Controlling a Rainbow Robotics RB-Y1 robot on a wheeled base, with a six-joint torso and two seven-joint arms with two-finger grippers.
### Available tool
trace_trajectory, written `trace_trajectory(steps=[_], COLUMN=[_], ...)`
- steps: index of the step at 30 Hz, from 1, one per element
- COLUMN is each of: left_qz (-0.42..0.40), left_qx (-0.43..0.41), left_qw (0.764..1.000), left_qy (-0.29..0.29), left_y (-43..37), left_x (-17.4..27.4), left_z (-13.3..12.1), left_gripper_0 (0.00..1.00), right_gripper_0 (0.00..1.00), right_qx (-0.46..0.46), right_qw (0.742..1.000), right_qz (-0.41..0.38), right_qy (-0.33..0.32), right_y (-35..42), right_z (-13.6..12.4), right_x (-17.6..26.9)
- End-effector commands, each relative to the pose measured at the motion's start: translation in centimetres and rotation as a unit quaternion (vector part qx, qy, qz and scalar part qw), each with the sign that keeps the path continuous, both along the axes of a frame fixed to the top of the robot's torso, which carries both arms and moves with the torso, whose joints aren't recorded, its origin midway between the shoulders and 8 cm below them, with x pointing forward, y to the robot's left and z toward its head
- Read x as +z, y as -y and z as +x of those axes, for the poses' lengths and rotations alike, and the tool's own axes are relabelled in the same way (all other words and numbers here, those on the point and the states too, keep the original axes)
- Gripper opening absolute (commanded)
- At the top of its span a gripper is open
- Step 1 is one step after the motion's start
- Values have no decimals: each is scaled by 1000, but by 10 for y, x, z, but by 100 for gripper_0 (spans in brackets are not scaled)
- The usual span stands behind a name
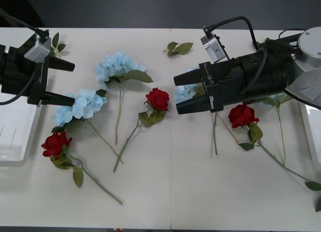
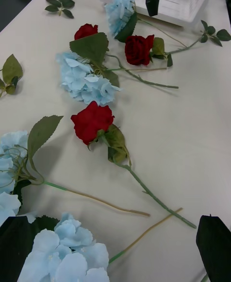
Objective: Put the red flowers into the right box and the blue flowers into the left box
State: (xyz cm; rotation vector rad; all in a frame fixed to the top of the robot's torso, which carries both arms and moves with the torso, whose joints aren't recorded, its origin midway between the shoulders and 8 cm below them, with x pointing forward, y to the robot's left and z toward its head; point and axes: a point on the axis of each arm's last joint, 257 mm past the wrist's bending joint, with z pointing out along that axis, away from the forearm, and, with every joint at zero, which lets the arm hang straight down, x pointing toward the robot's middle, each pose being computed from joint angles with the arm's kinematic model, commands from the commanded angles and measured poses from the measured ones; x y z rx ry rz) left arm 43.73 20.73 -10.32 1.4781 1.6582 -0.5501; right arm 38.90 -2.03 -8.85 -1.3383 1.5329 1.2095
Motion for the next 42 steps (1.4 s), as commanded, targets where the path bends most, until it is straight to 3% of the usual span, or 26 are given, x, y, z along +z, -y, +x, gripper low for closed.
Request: trace_trajectory(steps=[1,2,3,10,13,19,22,26,33,42], left_qz=[-7,-3,0,47,56,64,66,65,60,43], left_qx=[-16,-19,-22,-25,25,158,229,316,416,532], left_qw=[1000,999,999,997,998,982,964,932,873,766], left_qy=[22,26,30,52,10,-84,-116,-167,-247,-359], left_y=[11,13,15,16,12,4,1,-1,-5,-5], left_x=[15,15,16,8,0,-21,-30,-43,-63,-97], left_z=[-3,-5,-6,-9,-9,-16,-23,-40,-63,-90], left_gripper_0=[100,100,100,100,100,100,100,100,100,100], right_gripper_0=[100,100,100,100,100,100,100,100,100,100], right_qx=[6,6,3,2,13,-21,-67,-167,-303,-429], right_qw=[1000,1000,999,1000,999,986,965,912,845,757], right_qz=[5,5,-10,-23,-50,-133,-190,-271,-366,-447], right_qy=[14,14,-32,-16,7,-95,-167,-257,-244,-207], right_y=[-3,-3,-1,2,9,32,53,96,182,303], right_z=[0,0,-13,-8,-6,-4,0,13,51,84], right_x=[9,9,-37,-35,-35,-42,-49,-67,-77,-68])
